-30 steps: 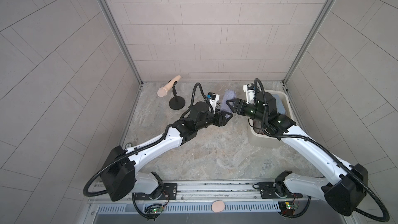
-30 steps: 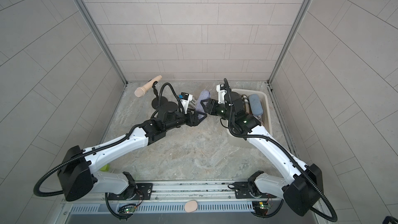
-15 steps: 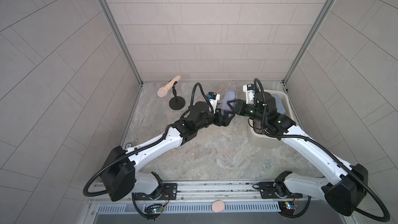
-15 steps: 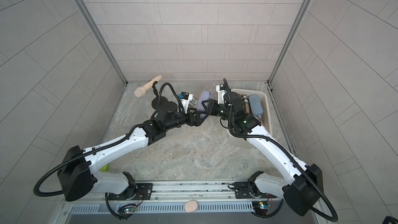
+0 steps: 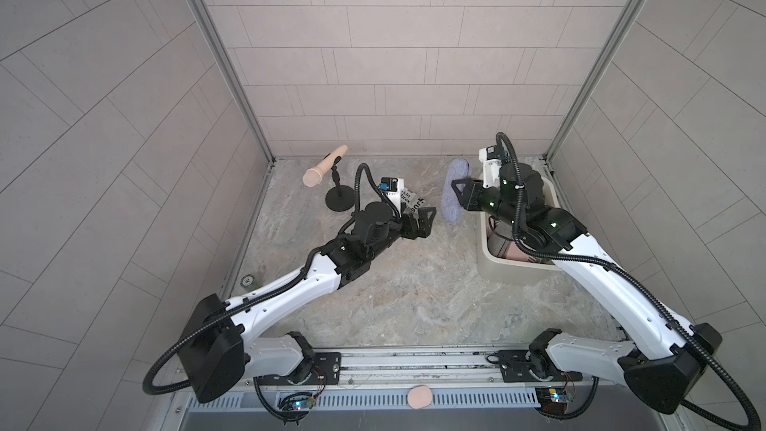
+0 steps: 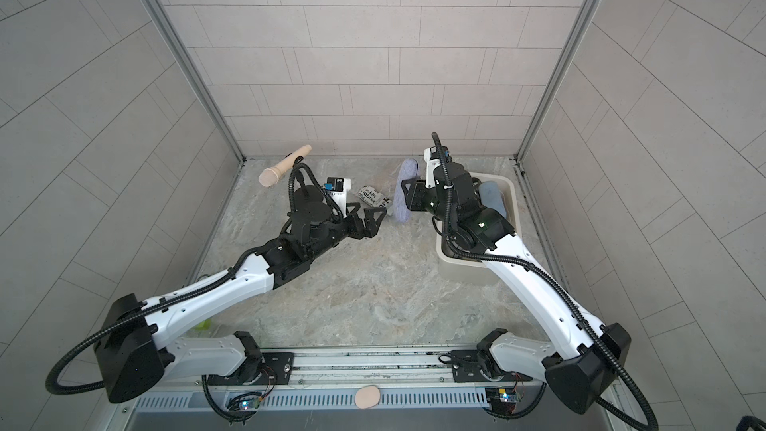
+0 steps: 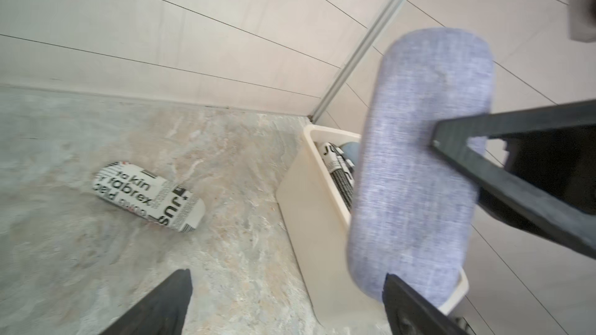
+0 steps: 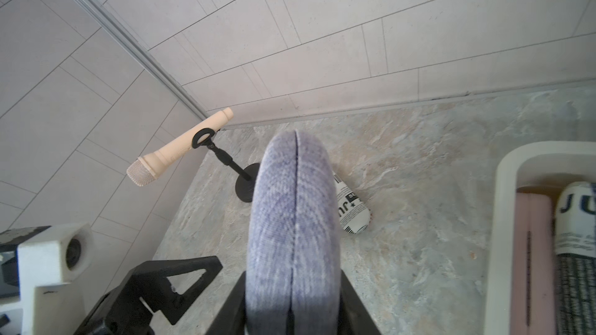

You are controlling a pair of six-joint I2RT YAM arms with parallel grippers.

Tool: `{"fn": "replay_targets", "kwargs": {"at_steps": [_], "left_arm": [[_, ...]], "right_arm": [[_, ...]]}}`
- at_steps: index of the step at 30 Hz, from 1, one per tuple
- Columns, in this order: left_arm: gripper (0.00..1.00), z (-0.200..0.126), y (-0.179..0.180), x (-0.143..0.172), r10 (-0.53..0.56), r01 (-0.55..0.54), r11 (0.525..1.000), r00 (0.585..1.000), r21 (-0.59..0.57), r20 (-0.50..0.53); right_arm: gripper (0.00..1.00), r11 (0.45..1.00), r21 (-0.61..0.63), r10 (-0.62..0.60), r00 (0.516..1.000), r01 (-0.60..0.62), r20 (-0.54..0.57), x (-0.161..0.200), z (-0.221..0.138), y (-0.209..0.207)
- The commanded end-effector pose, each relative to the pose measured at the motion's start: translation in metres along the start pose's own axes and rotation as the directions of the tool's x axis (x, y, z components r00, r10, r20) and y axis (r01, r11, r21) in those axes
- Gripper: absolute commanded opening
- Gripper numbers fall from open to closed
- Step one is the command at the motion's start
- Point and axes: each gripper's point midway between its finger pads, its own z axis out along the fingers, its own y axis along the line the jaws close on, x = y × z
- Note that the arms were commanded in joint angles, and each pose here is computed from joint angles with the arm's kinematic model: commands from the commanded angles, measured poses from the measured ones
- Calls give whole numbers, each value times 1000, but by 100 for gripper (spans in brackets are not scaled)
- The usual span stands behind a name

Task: Put the glasses cases into the storage boxes
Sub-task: Place the glasses case in the storage box.

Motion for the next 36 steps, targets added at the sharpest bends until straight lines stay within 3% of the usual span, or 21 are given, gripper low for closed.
{"fn": "replay_targets", "kwargs": {"at_steps": [1, 7, 12, 17, 27, 36], "left_arm": [[100, -11, 34, -14, 2, 14, 983, 997, -183, 83], [100, -14, 42, -17, 15, 7, 973, 995, -232, 94], [100, -12, 42, -15, 16, 3, 972, 997, -236, 81], [100, -17, 59, -16, 13, 13, 942, 997, -335, 75], [100, -12, 55, -10, -10, 25, 950, 999, -310, 50], [100, -13, 54, -11, -3, 19, 951, 999, -308, 52]], "right_arm": [[27, 983, 152, -109, 994, 104, 26, -17, -30, -25], [27, 881, 434, -175, 982, 187, -66, -12, -71, -95], [25, 785, 607, -106, 992, 124, -65, -4, -110, -153], [25, 692, 716, -49, 995, 95, -85, 8, -135, -193], [23, 548, 826, 45, 982, 129, -184, 52, -123, -250], [25, 510, 831, 79, 949, 223, -304, 90, -120, -266]]}}
